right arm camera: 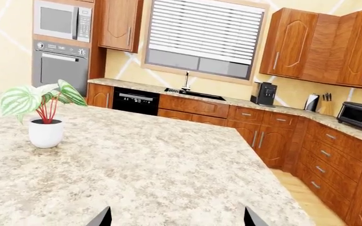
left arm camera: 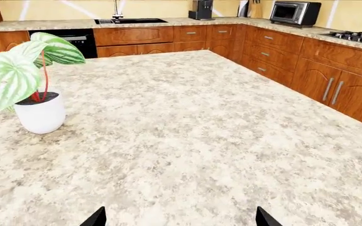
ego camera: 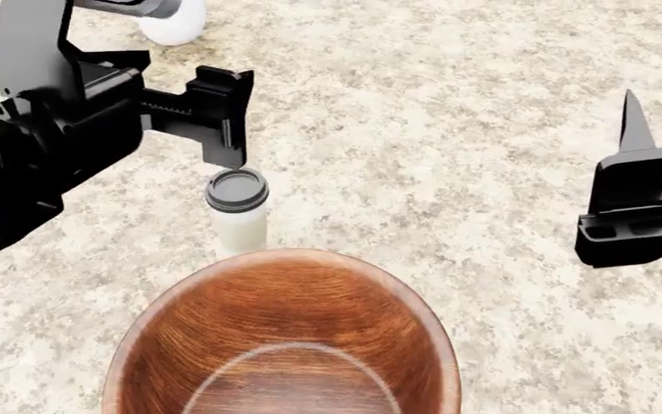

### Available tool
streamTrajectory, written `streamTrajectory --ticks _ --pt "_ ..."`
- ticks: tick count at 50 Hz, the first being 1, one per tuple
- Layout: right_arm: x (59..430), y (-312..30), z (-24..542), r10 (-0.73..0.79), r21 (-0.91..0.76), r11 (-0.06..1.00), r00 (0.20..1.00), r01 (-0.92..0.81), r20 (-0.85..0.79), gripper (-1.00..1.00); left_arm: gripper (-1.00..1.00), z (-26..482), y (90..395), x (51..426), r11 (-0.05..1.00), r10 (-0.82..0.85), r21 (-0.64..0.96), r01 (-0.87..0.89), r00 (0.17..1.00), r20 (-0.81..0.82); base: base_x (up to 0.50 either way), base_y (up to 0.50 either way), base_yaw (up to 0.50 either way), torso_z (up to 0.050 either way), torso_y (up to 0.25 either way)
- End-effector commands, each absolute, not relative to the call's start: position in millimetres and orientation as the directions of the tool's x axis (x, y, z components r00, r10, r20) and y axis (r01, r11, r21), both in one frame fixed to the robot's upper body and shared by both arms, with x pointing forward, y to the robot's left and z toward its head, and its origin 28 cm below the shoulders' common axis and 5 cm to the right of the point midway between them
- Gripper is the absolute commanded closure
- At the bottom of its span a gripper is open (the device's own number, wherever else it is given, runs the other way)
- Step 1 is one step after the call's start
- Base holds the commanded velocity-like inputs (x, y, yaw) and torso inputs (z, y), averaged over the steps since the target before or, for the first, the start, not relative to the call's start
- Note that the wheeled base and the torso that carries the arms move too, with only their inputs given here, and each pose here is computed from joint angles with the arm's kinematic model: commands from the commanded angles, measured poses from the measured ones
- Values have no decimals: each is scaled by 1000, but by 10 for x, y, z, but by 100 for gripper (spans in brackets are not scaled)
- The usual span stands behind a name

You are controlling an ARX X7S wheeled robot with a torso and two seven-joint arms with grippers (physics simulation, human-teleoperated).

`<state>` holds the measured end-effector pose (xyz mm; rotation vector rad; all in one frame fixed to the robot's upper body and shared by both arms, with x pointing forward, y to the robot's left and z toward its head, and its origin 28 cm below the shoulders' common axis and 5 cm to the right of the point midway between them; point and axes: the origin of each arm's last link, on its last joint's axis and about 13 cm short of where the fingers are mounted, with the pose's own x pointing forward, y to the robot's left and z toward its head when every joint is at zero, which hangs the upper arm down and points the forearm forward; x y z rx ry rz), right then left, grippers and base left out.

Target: Place the cup inside the bowl on the dining table and move the bowl to any counter.

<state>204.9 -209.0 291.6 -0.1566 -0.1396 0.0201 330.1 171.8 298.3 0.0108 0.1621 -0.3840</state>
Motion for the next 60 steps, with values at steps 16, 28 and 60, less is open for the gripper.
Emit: streamTrajectory --ticks 16,28,60 --pt "1920 -2098 2890 24 -179 984 993 -3 113 -100 -100 2715 1447 3702 907 -394 18 420 865 -311 0 0 0 0 0" --pt "1887 -2110 2866 25 -175 985 994 -7 105 -100 -100 2490 1445 3855 926 -325 73 371 880 -346 0 0 0 0 0" --pt "1933 -2100 2858 33 -172 985 996 -18 84 -100 -100 2273 1528 3887 933 -289 52 356 827 -483 0 0 0 0 0"
